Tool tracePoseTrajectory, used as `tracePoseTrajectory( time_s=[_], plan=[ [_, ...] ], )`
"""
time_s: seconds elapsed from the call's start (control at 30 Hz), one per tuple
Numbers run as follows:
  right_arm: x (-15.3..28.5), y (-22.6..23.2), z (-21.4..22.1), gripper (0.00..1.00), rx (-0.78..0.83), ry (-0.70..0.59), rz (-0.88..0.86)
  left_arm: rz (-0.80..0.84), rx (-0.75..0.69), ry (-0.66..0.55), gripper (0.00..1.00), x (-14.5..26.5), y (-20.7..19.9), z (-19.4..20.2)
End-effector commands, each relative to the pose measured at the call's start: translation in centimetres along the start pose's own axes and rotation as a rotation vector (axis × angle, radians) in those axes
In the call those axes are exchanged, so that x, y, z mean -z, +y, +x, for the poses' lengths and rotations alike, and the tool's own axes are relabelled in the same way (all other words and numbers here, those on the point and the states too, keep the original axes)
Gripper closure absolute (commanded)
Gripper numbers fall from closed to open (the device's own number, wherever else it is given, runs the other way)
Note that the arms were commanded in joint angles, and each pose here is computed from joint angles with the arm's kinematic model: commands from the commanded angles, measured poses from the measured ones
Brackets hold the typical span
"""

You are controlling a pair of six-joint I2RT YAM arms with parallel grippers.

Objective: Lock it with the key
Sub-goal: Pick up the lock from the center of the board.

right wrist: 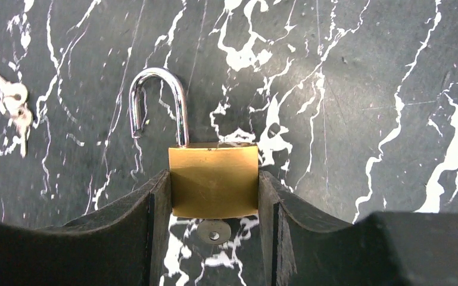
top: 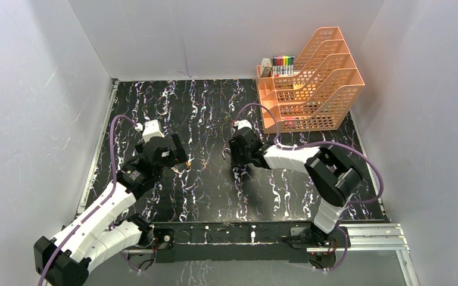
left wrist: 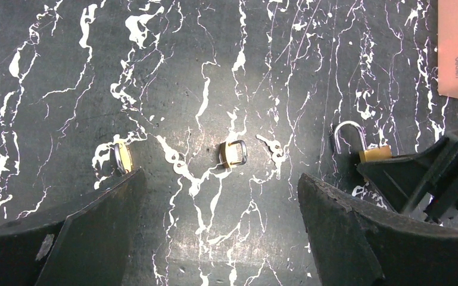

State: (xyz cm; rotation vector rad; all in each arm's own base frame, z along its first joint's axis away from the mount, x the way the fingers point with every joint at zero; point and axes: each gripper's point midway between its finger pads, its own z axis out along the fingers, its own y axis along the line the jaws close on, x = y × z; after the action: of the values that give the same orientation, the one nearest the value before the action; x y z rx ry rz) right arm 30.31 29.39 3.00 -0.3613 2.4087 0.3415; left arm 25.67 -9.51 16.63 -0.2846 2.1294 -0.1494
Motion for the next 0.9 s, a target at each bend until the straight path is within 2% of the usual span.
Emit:
tracePoseTrajectory(
  time_s=[0.0,0.27,0.33,0.63,0.87],
  plan=[
    [3.2,2.0,-4.5,1.00,0.060,-0.156,-0.110,0.016,0.009,-0.003,0.02,-0.1,-0.3,-0.1],
    [8.4,0.8,-5.5,1.00,0.131,-0.254,-0.129,0.137,0.009,-0.005,0.02,-0.1,-2.9,-0.8],
    [11.6,1.1,-5.7,1.00,0.136,-0.306,-0.195,0.258,-0.021,-0.019,0.02,0.2,-5.3,-1.6],
    [16.2,1.2,-4.5,1.00,0.115,-0.327,-0.288,0.716,-0.169,-0.006,0.04,3.8,-12.7,-1.8],
    [18.5,2.2,-4.8,1.00,0.137,-0.363,-0.372,0.927,-0.209,0.048,0.09,4.6,-16.1,-0.6]
  ],
)
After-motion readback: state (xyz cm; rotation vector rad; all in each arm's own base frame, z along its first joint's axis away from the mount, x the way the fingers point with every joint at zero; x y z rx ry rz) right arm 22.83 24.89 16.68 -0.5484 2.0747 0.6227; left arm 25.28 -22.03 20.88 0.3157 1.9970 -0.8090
